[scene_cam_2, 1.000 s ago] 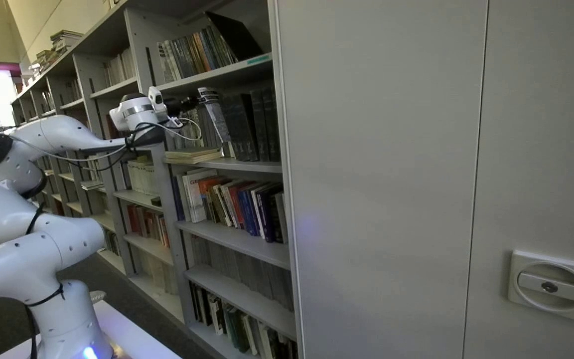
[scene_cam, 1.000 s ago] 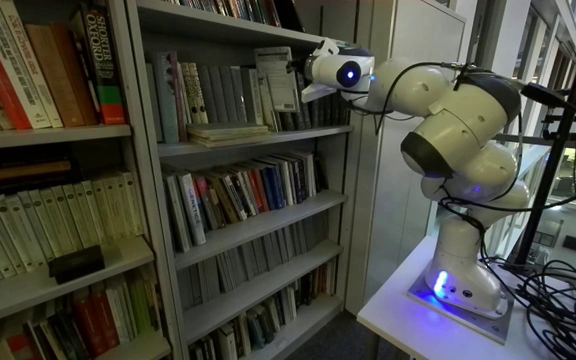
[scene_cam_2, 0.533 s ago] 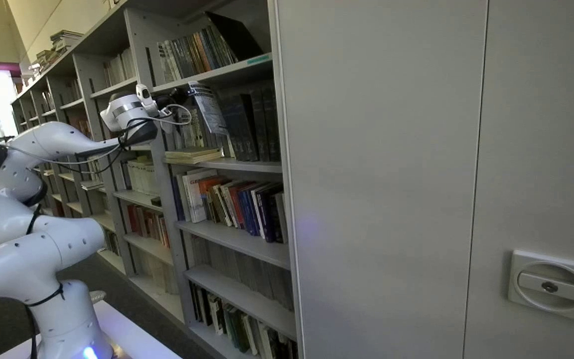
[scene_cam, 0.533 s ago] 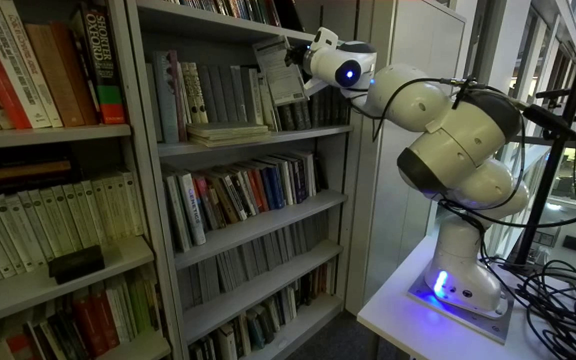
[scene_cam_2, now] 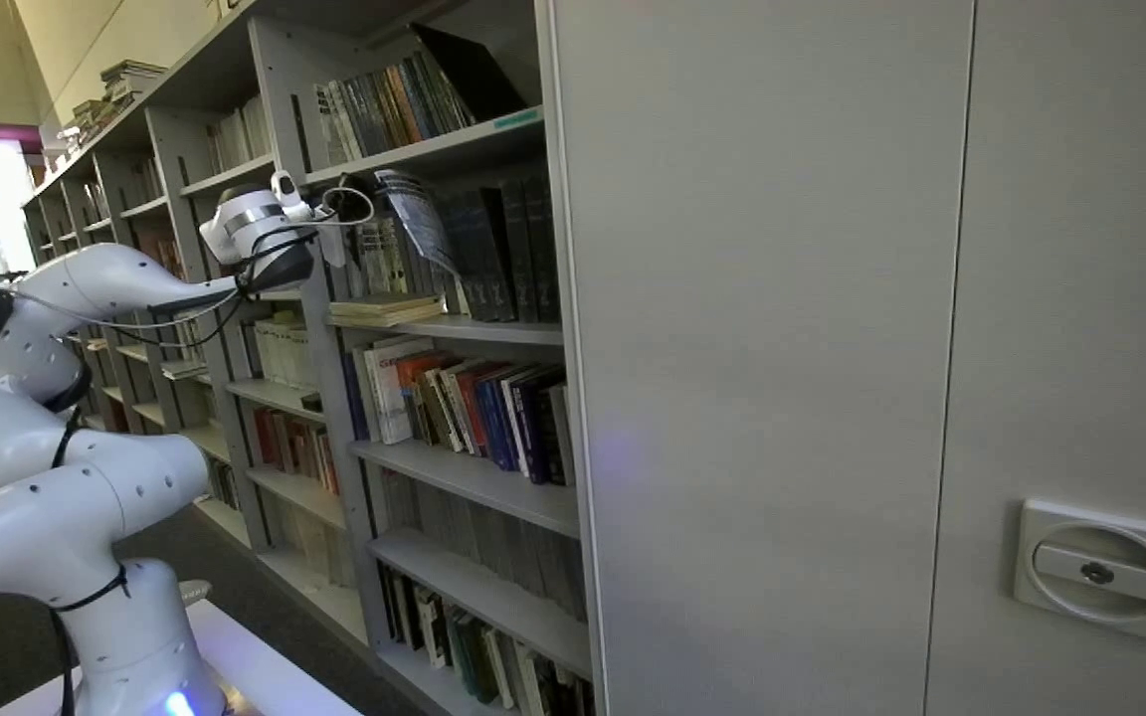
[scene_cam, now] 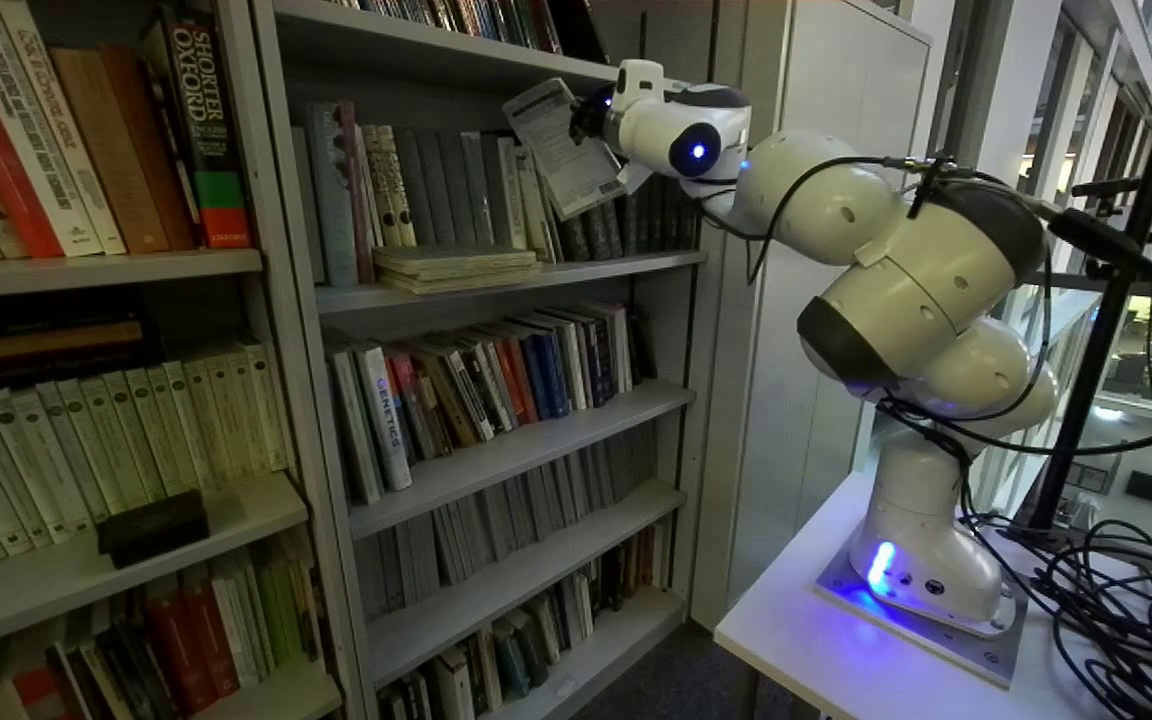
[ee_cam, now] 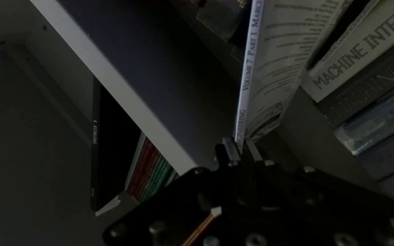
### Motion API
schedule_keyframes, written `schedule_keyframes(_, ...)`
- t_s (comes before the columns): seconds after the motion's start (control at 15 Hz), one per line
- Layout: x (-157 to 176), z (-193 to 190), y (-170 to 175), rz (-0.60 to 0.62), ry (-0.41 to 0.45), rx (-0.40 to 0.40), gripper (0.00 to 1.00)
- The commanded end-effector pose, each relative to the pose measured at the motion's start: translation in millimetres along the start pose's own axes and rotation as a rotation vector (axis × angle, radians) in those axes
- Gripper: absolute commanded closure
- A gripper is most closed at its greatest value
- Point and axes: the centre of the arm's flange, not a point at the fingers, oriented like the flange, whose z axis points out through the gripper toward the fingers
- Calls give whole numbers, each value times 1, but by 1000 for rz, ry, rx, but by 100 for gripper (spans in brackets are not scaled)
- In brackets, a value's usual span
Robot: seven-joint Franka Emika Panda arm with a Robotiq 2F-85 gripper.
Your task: Take the book that lies on top of the standing books and put it on the pile, and pull out another book and put it on the pile
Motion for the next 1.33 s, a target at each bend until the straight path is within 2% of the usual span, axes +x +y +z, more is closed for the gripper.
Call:
schedule_keyframes(0.0,-41,4,16,-127,-9,73,98)
schedule_keyframes(0.13,-41,3,17,-170,-4,109,98)
schedule_keyframes(0.4,-33,-1,19,-198,59,150,98)
schedule_keyframes(0.73,-30,-7,26,-279,71,217,98)
schedule_keyframes(1.27,-22,-14,61,-298,111,181,98)
